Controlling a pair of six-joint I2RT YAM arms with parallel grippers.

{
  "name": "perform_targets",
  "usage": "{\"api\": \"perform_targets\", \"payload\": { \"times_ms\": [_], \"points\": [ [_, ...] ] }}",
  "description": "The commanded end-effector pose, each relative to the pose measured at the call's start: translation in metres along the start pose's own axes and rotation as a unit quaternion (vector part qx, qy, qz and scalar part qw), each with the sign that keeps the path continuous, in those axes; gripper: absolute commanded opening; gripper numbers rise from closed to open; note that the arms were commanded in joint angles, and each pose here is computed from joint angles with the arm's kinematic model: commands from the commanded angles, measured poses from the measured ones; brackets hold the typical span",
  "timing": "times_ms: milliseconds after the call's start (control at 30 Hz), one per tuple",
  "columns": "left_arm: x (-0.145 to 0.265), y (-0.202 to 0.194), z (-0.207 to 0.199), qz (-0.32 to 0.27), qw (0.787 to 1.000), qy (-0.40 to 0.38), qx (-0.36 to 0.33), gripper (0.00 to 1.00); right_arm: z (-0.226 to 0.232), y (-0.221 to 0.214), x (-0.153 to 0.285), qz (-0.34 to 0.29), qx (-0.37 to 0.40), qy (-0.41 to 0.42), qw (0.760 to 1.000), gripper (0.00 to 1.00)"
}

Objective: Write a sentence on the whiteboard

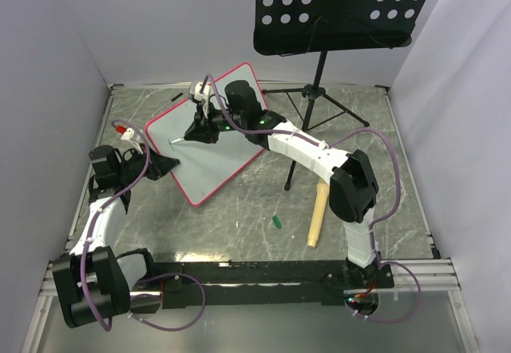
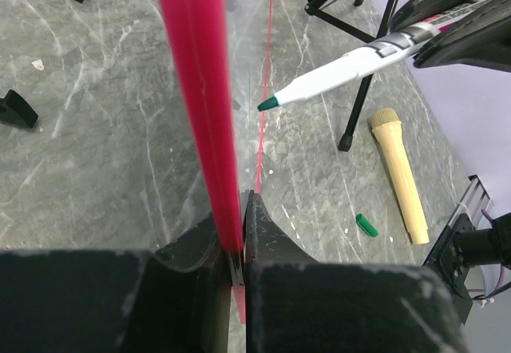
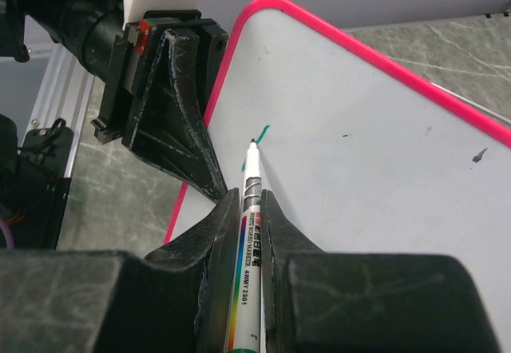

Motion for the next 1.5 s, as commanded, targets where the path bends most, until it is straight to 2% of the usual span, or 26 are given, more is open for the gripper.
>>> {"api": "perform_targets", "payload": {
  "times_ms": [0,933,1200,1467],
  "points": [
    [0.000,0.011,0.003,-0.021,0.998,0.012,-0.060,0.01,-0.002,0.012,-0.003,-0.016,0.015,-0.004,1.000,0.00],
    [0.000,0.011,0.003,-0.021,0.998,0.014,-0.061,0.01,-0.015,0.015,0.010,-0.022,0.019,-0.067,0.997,0.00],
    [0.000,0.011,0.003,-0.021,0.998,0.018,-0.060,0.01,-0.014,0.015,0.013,-0.021,0.020,-0.063,0.998,0.00],
    [0.000,0.011,0.004,-0.020,0.998,0.019,-0.059,0.01,-0.003,0.034,0.023,-0.054,0.028,-0.036,0.998,0.00]
  ]
}}
Point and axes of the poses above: each gripper's point midway between its finger pads, its own x axis back along the fingers, its own z axis along the line the jaws close on, y = z × x, the point moved 10 cm from there along x, back along the fingers, and after that the axes turned 6 degrees about -x, right-handed, at the moved point
